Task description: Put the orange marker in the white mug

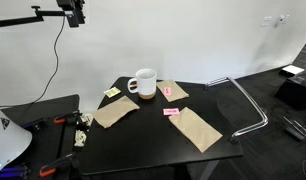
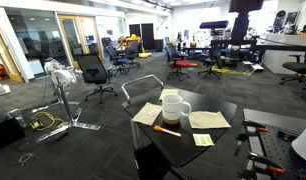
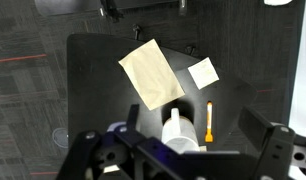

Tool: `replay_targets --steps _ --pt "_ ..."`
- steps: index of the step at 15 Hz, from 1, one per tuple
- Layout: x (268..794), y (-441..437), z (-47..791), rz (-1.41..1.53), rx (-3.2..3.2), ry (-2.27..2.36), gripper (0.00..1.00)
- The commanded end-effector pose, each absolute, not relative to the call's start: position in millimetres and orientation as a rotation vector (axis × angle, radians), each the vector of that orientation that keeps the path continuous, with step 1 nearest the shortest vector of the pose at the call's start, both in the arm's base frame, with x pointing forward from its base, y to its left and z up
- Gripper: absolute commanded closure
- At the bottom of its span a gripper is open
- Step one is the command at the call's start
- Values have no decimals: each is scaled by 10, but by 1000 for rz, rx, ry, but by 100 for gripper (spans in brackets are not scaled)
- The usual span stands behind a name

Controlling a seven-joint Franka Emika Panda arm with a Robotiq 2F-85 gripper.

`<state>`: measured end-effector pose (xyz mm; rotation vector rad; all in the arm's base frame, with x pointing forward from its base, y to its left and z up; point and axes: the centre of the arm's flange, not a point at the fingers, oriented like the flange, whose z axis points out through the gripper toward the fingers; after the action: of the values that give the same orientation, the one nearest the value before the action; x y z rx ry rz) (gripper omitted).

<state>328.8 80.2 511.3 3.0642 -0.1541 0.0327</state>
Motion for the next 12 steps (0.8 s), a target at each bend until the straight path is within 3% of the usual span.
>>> replay_targets --steps 1,12 --pt "3197 1056 4972 119 3097 -99 0" --pt "3698 1449 4181 296 3171 3 0"
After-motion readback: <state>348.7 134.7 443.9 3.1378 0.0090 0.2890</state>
